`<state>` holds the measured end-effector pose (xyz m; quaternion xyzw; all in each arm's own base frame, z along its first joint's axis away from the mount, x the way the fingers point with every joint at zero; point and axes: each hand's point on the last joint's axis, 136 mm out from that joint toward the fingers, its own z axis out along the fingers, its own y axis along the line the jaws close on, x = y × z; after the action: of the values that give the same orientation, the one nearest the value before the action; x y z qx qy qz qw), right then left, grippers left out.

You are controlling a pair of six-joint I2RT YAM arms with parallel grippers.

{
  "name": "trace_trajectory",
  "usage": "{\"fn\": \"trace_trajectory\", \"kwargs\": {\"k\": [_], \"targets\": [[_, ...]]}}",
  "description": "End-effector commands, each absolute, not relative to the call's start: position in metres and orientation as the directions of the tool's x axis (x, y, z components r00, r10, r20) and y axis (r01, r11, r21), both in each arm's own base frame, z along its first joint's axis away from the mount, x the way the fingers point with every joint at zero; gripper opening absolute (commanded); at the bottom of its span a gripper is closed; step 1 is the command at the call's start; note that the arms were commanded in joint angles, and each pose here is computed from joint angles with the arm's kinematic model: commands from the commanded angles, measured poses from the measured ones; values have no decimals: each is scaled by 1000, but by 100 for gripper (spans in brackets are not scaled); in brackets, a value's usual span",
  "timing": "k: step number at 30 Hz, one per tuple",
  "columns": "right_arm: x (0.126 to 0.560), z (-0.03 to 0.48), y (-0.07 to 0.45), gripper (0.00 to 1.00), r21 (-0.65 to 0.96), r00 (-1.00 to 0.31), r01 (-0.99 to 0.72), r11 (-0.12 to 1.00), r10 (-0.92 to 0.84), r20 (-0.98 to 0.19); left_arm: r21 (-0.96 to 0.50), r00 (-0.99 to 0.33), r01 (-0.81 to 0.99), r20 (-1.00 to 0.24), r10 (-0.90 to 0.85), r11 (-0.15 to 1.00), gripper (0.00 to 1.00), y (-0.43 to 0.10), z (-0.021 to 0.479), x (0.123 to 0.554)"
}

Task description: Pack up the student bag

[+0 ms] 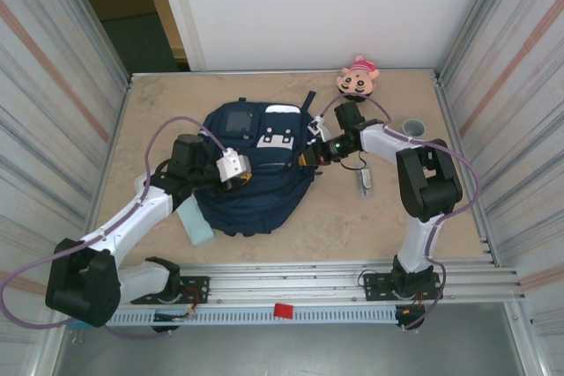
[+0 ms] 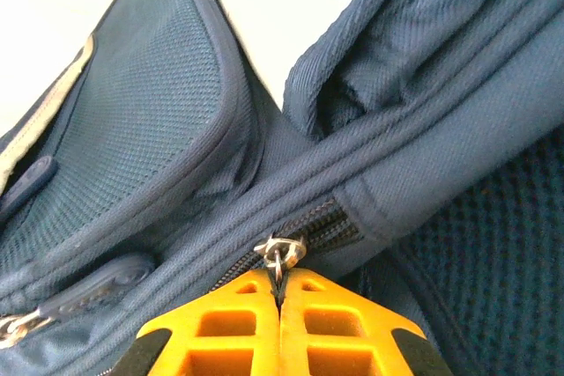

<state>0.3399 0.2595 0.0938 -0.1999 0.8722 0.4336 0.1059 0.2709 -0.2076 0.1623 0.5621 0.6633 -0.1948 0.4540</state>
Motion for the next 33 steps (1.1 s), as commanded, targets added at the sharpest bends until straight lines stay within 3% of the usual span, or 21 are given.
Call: {"fn": "trace_trajectory", "kwargs": {"k": [1, 5, 13, 22, 33], "targets": [[325, 121, 263, 0, 702, -883, -467, 538, -249, -397, 328, 103, 878, -840, 533, 348, 1, -207, 187, 286], [318, 137, 267, 0, 688, -873, -479, 545, -217, -436, 304, 93, 882, -861, 500, 361, 1, -209, 191, 286], [287, 133, 282, 0, 698, -893, -445, 561, -219, -393, 275, 63, 875, -881, 469, 399, 0, -210, 194, 289], [260, 156, 293, 0, 728, -916, -394, 561, -181, -357, 257, -99, 776, -852, 514, 576, 0, -197, 183, 318], [242, 171, 273, 0, 717, -951, -307, 626, -172, -257, 337, -87, 774, -781, 618, 536, 0, -210, 166, 315]]}}
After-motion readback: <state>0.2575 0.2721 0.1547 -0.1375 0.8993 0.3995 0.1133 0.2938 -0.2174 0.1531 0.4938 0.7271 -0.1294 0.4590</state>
